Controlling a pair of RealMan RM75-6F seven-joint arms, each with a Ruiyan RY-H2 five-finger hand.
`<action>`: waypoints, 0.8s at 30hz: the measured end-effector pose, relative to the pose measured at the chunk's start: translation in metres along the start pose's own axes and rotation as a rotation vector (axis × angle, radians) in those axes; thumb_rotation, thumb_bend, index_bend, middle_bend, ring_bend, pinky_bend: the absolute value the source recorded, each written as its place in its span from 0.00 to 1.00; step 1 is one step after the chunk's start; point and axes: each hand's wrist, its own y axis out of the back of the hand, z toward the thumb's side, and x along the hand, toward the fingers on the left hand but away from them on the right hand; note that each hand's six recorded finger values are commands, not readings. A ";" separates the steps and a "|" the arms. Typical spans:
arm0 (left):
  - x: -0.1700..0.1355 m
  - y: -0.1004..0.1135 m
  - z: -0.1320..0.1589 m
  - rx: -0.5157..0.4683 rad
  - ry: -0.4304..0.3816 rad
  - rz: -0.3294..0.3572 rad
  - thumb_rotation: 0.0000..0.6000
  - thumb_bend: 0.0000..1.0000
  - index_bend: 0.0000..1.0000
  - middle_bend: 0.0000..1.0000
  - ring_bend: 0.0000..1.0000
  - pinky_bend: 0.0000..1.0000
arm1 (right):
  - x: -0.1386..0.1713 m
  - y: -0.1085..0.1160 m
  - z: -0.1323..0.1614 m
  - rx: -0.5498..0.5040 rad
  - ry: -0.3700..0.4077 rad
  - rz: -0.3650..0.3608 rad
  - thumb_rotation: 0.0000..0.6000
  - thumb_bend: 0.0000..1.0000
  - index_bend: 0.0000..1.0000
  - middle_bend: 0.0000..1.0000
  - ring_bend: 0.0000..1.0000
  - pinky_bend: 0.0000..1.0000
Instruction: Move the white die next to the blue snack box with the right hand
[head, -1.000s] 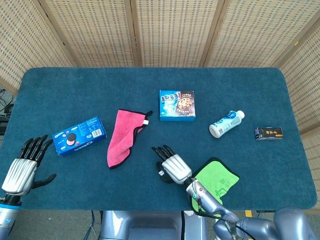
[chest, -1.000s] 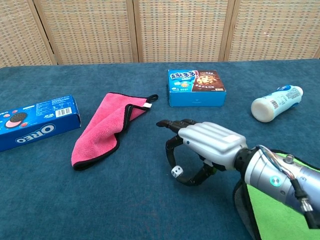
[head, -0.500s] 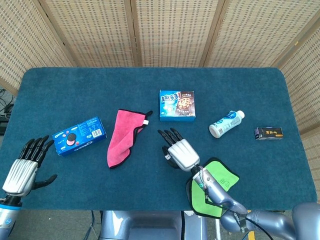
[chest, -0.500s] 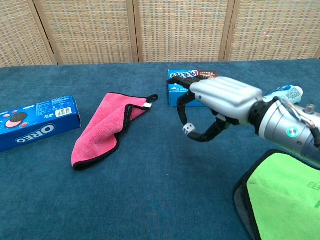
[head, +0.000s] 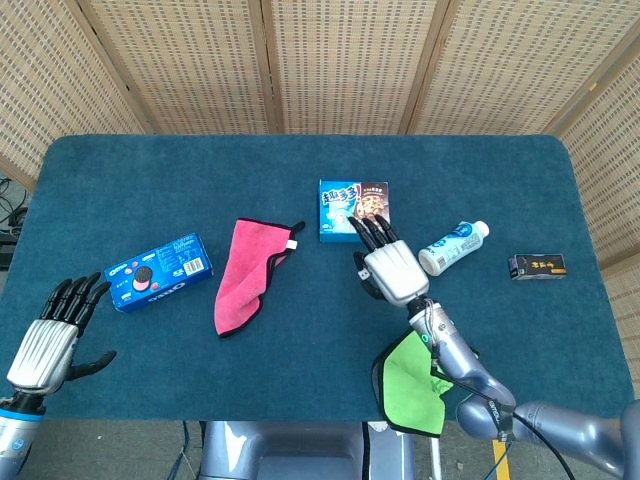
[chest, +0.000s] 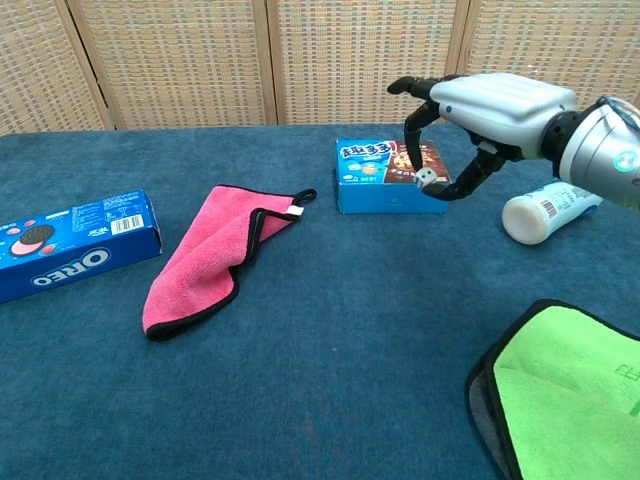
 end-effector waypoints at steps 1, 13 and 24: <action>0.000 0.000 0.000 0.000 -0.001 0.000 1.00 0.20 0.00 0.00 0.00 0.00 | 0.000 0.000 -0.003 0.007 -0.008 0.001 1.00 0.36 0.53 0.00 0.00 0.00; -0.001 0.001 0.002 0.001 -0.003 0.006 1.00 0.20 0.00 0.00 0.00 0.00 | 0.003 0.000 -0.014 0.006 -0.034 -0.001 1.00 0.36 0.53 0.00 0.00 0.00; -0.001 0.002 0.001 0.000 -0.002 0.008 1.00 0.20 0.00 0.00 0.00 0.00 | 0.006 -0.005 -0.018 0.000 -0.052 0.017 1.00 0.35 0.36 0.00 0.00 0.00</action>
